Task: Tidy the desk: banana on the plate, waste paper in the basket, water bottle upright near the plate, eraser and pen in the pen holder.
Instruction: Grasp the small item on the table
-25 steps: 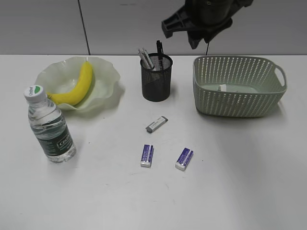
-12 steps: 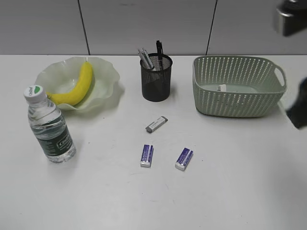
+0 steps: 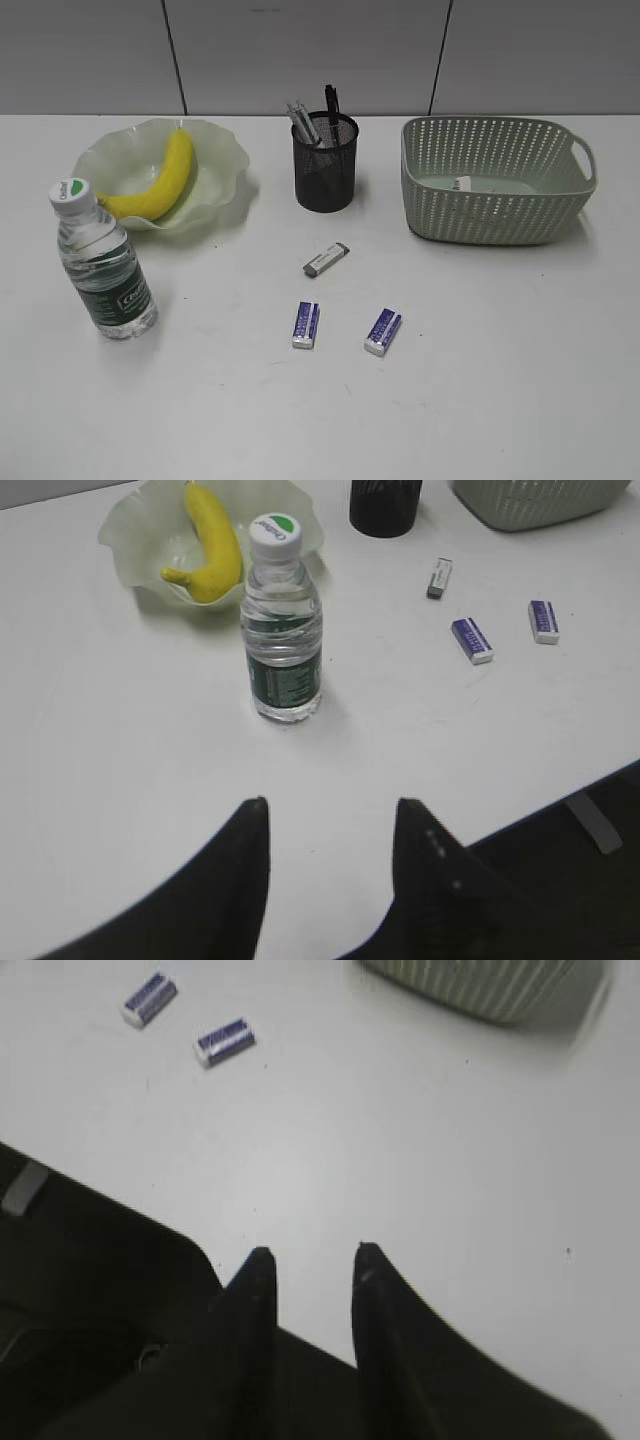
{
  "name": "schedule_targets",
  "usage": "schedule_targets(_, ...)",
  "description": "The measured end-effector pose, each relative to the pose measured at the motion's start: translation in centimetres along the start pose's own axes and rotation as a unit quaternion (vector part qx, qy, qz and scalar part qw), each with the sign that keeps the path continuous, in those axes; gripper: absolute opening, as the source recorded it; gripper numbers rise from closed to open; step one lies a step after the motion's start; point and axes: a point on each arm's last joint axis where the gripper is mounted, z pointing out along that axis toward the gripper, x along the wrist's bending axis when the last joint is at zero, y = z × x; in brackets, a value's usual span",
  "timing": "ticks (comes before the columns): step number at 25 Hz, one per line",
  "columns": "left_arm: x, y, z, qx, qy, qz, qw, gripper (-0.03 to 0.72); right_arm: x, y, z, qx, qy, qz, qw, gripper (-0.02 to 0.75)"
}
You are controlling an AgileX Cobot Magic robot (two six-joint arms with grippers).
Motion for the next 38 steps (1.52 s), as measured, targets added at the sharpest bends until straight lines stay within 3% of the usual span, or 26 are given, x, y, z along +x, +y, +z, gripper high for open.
schedule_targets(3, -0.1, 0.1, 0.3, 0.01, 0.0, 0.0, 1.0, 0.308, -0.5, -2.2, -1.4, -0.072, 0.003, 0.002, 0.997, 0.225)
schedule_targets(7, -0.7, 1.1, 2.2, 0.069, -0.008, -0.004, 0.998, 0.308, -0.9, -4.0, -2.6, -0.135, 0.006, 0.001, 0.991, 0.225)
schedule_targets(13, -2.8, 5.6, 7.8, 0.078, -0.061, -0.021, 0.995, 0.308, -1.0, -4.2, -2.8, -0.147, 0.002, -0.004, 0.989, 0.225)
schedule_targets(15, -3.8, 6.9, 10.5, 0.082, -0.087, -0.027, 0.992, 0.308, -1.0, -4.2, -2.7, -0.146, 0.002, -0.005, 0.989, 0.225)
schedule_targets(19, -5.9, 8.5, 16.7, 0.142, -0.11, -0.005, 0.984, 0.308, -1.0, -4.2, -2.7, -0.146, 0.002, -0.005, 0.989, 0.225)
schedule_targets(25, -11.4, 9.7, 25.1, 0.217, -0.14, 0.056, 0.965, 0.308, -1.0, -4.2, -2.7, -0.147, -0.001, -0.007, 0.989, 0.225)
schedule_targets(28, -12.7, 9.9, 29.4, 0.251, -0.121, 0.031, 0.96, 0.347, -1.1, -4.2, -2.7, -0.148, -0.005, -0.008, 0.989, 0.225)
schedule_targets(30, -13.3, 10.0, 32.0, 0.276, -0.101, 0.017, 0.956, 0.419, -1.1, -4.2, -2.7, -0.148, -0.006, -0.009, 0.989, 0.231)
schedule_targets(33, -14.0, 9.8, 35.3, 0.325, -0.069, -0.006, 0.943, 0.507, -1.2, -4.2, -2.7, -0.148, -0.008, -0.01, 0.989, 0.246)
schedule_targets(38, -14.5, 8.6, 39.4, 0.399, -0.014, -0.013, 0.917, 0.535, -1.2, -4.2, -2.7, -0.148, -0.009, -0.01, 0.989, 0.248)
